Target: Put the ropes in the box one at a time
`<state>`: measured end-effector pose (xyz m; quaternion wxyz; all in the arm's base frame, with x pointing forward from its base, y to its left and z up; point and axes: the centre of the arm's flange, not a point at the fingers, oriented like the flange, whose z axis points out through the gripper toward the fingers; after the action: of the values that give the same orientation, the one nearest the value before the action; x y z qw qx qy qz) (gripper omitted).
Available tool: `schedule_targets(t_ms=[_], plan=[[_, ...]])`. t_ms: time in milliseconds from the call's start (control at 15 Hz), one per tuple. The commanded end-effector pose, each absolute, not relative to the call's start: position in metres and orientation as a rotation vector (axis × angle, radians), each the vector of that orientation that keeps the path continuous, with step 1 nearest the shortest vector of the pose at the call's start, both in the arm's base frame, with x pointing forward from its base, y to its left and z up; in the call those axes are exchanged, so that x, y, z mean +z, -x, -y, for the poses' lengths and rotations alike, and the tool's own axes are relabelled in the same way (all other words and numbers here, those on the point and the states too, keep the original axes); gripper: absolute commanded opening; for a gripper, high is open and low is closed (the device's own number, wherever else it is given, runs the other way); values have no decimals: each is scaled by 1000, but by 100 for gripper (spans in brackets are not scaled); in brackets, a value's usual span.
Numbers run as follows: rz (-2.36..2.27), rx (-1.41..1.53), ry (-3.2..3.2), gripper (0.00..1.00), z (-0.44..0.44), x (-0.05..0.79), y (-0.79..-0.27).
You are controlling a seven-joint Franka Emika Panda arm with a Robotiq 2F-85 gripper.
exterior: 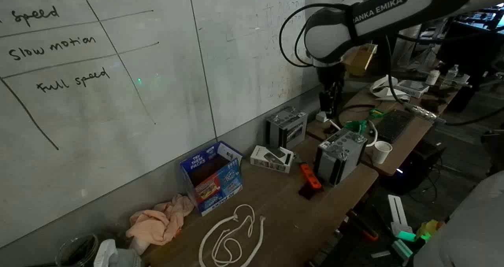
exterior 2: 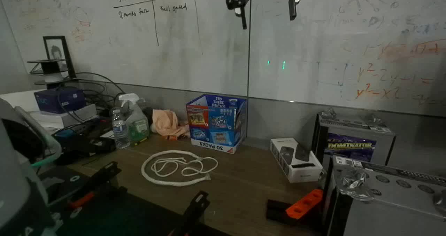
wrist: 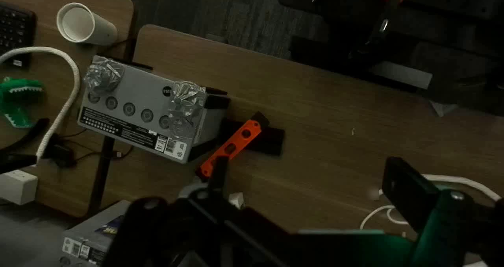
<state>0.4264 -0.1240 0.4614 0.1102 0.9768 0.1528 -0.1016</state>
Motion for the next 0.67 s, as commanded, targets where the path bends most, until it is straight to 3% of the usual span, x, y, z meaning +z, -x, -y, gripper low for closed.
schedule_targets(t_ms=[0,600], plan=[[-448,-292,-2870,100,124,463,-427],[-411,-259,-2932,100,99,426,-416]])
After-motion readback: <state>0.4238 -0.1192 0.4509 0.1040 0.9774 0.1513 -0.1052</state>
